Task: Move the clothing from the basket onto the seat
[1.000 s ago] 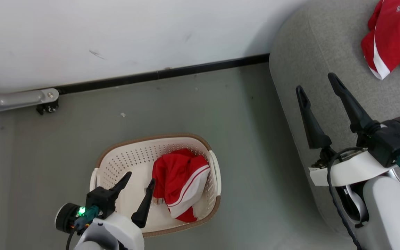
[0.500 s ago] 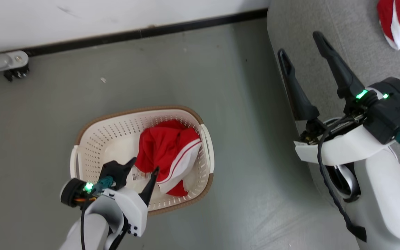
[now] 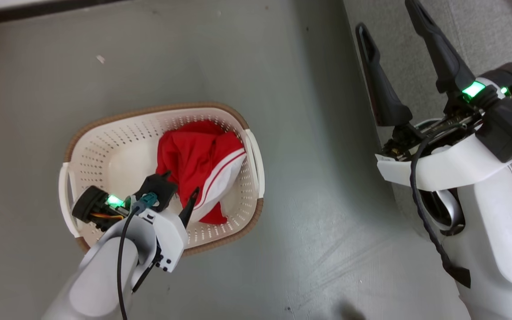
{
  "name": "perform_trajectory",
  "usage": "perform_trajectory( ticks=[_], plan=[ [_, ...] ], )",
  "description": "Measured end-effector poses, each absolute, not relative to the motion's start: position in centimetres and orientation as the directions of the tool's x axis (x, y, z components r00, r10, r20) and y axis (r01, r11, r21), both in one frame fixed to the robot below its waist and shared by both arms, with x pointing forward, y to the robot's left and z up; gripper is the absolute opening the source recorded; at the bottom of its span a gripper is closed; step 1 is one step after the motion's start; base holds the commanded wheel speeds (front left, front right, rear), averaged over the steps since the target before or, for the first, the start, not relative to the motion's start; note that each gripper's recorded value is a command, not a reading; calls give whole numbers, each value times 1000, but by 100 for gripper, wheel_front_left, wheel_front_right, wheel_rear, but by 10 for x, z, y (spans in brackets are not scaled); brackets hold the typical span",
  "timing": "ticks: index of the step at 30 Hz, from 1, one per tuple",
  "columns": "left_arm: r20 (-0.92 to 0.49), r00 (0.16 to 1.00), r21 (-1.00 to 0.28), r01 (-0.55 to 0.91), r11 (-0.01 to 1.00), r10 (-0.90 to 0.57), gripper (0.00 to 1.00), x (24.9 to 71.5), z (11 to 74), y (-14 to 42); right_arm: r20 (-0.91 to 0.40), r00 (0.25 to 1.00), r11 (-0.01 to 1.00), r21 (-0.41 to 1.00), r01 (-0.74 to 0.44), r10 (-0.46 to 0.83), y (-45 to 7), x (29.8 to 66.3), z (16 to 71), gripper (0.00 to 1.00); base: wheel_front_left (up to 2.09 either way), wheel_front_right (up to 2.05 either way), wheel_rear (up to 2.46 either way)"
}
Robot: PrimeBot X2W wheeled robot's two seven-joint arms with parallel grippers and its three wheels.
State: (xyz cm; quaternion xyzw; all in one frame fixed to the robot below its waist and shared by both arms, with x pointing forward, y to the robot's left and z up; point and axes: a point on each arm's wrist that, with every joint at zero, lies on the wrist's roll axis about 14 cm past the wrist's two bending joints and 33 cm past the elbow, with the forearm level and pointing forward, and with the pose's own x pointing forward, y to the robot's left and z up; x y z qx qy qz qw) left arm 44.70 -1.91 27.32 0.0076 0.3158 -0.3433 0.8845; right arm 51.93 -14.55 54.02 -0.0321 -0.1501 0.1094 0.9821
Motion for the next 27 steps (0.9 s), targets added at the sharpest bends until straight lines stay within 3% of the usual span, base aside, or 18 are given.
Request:
perform_trajectory(
  ticks=[27],
  plan=[
    [-681, 430, -246, 628, 738, -593, 100, 460, 178, -35, 225, 945, 971, -85, -222, 236, -150, 561, 485, 100, 0, 0, 0]
  ],
)
